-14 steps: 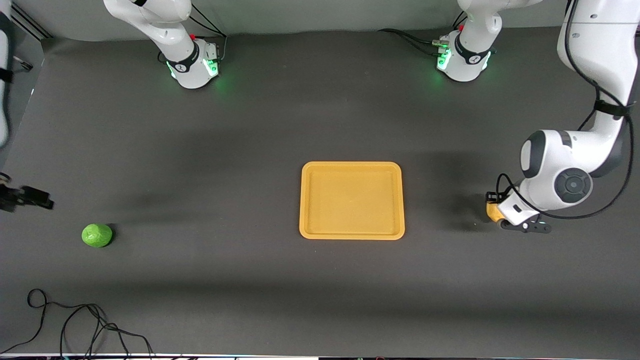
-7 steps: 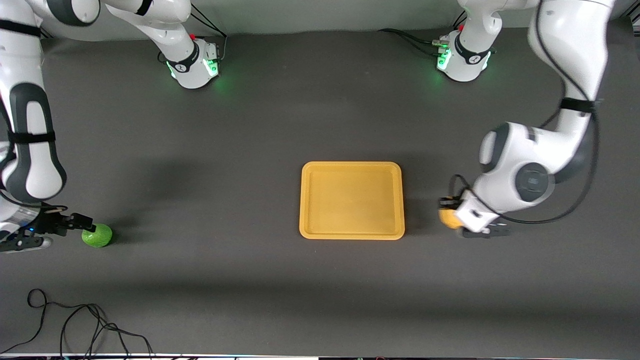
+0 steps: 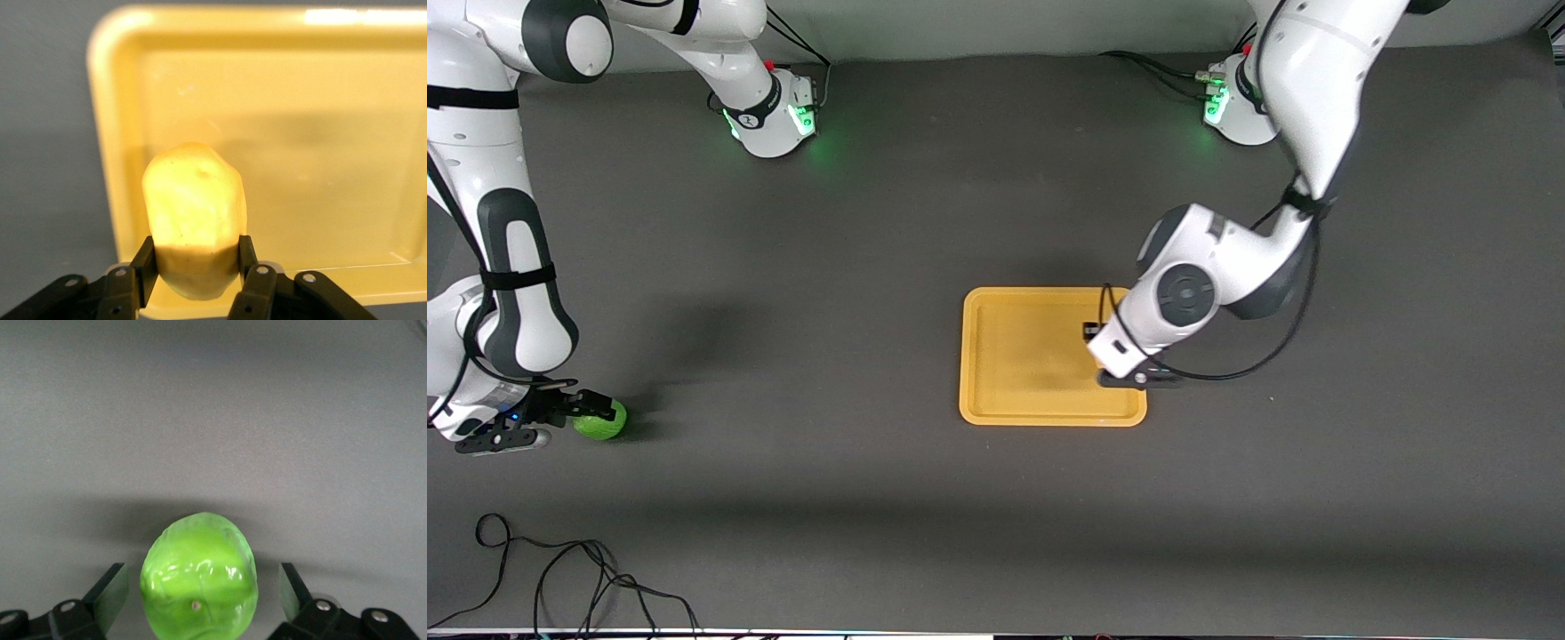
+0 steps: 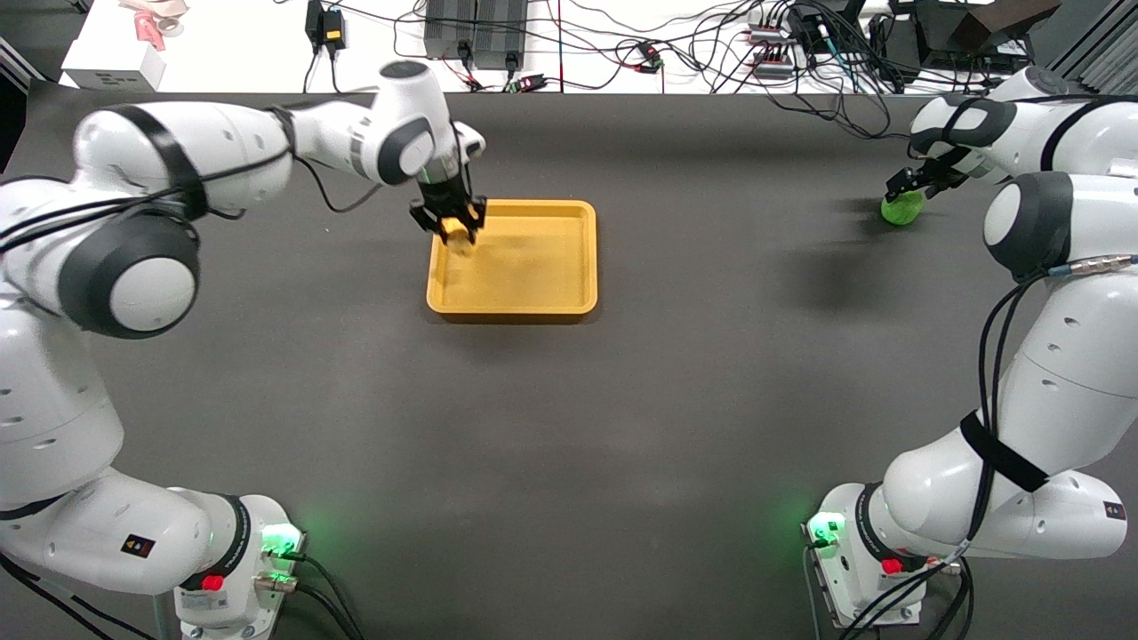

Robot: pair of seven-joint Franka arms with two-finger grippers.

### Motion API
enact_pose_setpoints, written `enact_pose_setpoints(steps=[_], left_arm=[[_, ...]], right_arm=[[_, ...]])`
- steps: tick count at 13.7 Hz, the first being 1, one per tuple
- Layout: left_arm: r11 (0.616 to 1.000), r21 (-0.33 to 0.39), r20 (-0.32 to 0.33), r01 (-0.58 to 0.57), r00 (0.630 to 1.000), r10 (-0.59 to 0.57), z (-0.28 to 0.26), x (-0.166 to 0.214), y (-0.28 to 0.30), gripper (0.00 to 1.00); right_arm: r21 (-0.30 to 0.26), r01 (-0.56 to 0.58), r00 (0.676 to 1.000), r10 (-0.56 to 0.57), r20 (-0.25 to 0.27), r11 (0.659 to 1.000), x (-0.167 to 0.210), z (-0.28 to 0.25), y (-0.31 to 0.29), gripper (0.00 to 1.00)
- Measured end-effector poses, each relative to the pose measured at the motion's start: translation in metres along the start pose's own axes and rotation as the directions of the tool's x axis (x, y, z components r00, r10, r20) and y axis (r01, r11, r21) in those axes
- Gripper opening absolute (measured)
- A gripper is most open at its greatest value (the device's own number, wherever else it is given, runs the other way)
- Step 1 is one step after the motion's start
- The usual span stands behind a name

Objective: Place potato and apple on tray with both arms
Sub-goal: 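Carry the potato onto the tray while the right gripper grasps the apple, then release the potato on the tray while the right gripper lifts the apple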

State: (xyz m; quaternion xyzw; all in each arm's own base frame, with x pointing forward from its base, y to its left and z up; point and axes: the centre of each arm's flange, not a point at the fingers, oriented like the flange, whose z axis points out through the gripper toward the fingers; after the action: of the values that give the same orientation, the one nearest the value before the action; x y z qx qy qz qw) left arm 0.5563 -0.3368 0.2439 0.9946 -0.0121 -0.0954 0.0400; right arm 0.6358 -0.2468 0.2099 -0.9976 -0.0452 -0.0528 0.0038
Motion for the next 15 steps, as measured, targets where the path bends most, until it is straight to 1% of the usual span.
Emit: enact_pose_setpoints(steps=[1,2,3,4,5,7,8,9,10,12,13,14,15], left_arm=[[1.000,0.005,0.012,0.004,1.000,-0.004,0.010,0.002,-0.002,0.53],[1.000,0.008,0.017,0.012,1.000,-0.012,0.014,0.004,-0.007,0.53],[1.000,0.010,0.014,0.019,1.000,-0.019,0.013,0.007,-0.011,0.53],[1.000,0.008,0.009,0.024,1.000,-0.024,0.011,0.010,-0.013,0.53],[1.000,0.008,0.007,0.027,1.000,-0.027,0.010,0.011,-0.015,0.53],[0.999,0.009,0.005,0.033,0.999,-0.033,0.009,0.013,-0.019,0.53],[0.999,0.015,0.003,0.029,1.000,-0.029,0.009,0.014,-0.020,0.60],[0.999,0.026,-0.003,0.021,1.000,-0.021,0.009,0.014,-0.021,0.69],[0.999,0.036,-0.007,0.015,1.000,-0.014,0.009,0.014,-0.022,0.81],[0.999,0.045,0.000,0.018,1.000,-0.018,0.000,0.016,-0.026,1.00],[0.998,0.052,0.005,0.025,1.000,-0.025,-0.013,0.018,-0.031,1.00],[0.998,0.052,-0.005,0.039,0.999,-0.039,-0.036,0.021,-0.040,1.00],[0.997,0.046,-0.034,0.058,0.998,-0.057,-0.067,0.024,-0.053,1.00]], right_arm=[[0.000,0.002,1.000,-0.002,0.003,1.000,0.001,0.005,0.000,0.94],[0.000,0.004,1.000,-0.004,0.006,1.000,0.002,0.008,0.000,0.94],[0.000,0.007,1.000,-0.007,0.008,1.000,0.002,0.011,0.000,0.88],[0.000,0.012,1.000,-0.012,0.010,1.000,0.003,0.013,0.000,0.76],[0.002,0.014,1.000,-0.014,0.011,1.000,0.003,0.011,0.001,0.68],[0.020,0.017,1.000,-0.018,0.026,1.000,0.007,0.006,0.000,0.68],[0.035,0.021,0.999,-0.022,0.035,0.999,0.011,-0.002,-0.001,0.68],[0.053,0.026,0.999,-0.028,0.040,0.998,0.017,-0.018,-0.002,0.68],[0.063,0.036,0.999,-0.038,0.038,0.997,0.024,-0.043,-0.003,0.68],[0.054,0.068,0.997,-0.070,0.036,0.996,0.031,-0.106,-0.005,0.68],[0.043,0.079,0.995,-0.081,0.055,0.996,0.031,-0.141,-0.012,0.68],[0.027,0.078,0.993,-0.080,0.082,0.997,0.029,-0.179,-0.024,0.68],[0.016,0.068,0.992,-0.070,0.103,0.998,0.027,-0.214,-0.042,0.68]])
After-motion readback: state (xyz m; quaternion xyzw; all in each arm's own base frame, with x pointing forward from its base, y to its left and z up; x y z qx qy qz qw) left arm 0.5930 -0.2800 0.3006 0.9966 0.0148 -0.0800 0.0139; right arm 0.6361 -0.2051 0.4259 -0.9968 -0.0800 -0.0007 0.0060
